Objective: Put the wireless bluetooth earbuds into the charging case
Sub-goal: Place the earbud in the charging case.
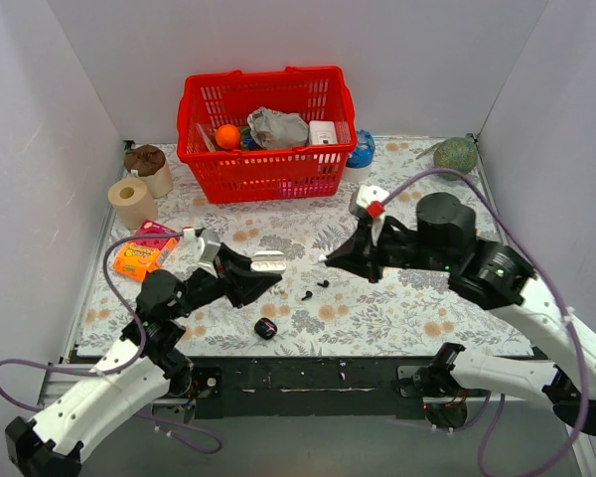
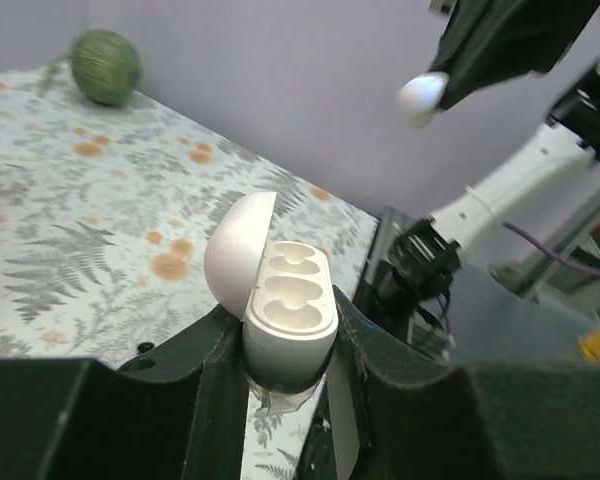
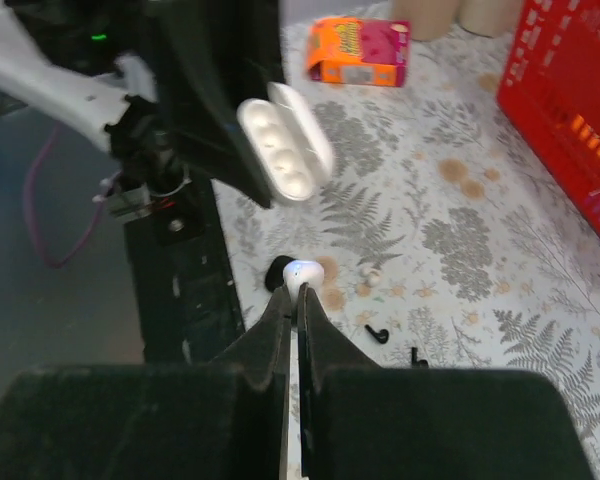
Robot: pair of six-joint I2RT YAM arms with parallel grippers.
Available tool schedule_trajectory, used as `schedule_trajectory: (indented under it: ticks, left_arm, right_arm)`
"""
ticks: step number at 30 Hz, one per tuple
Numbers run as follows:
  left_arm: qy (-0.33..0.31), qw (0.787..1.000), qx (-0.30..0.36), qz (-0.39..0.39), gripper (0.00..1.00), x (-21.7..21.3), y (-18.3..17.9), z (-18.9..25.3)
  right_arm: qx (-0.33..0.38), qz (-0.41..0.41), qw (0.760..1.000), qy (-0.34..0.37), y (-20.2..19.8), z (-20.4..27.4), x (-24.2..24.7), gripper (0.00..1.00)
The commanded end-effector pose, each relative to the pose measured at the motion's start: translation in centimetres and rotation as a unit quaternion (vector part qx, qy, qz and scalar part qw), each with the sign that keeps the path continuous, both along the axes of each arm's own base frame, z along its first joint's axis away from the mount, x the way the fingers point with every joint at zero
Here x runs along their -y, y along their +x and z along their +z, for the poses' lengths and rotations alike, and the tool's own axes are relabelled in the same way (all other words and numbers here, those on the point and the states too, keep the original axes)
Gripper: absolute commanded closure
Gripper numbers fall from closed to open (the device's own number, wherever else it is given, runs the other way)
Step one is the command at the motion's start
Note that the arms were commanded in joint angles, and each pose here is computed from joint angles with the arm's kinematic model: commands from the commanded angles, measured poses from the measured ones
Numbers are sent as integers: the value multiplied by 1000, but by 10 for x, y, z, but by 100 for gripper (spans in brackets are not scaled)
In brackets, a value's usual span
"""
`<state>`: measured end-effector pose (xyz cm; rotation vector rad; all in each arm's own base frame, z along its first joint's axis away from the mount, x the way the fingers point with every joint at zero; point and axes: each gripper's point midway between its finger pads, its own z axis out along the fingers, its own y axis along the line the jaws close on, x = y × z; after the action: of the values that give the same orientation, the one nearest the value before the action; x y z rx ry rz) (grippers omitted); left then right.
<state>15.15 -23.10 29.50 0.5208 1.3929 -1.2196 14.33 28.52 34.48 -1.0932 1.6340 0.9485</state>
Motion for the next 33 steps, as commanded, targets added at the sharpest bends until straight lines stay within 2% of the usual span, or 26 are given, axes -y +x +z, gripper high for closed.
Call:
schedule_trajectory:
  ticks: [1,6,11,21,33]
  left_arm:
    - [-11,983,88,-161,100,23,-43,24]
    - [3,962,94,-256,100,39,-56,22]
    - [6,953,93,-289,100,46,-57,28]
    - [26,952,91,-291,100,47,-59,18]
    - [25,953,92,-288,100,53,-61,15]
  right_arm:
    - [-41,143,987,-65,-74,-9,28,99]
    - [-30,198,979,-41,-98,10,28,99]
    - [-30,211,976,-52,-100,3,19,99]
    - [-3,194,981,1,-87,14,-3,99]
    - [-6,167,986,8,-70,6,-26,99]
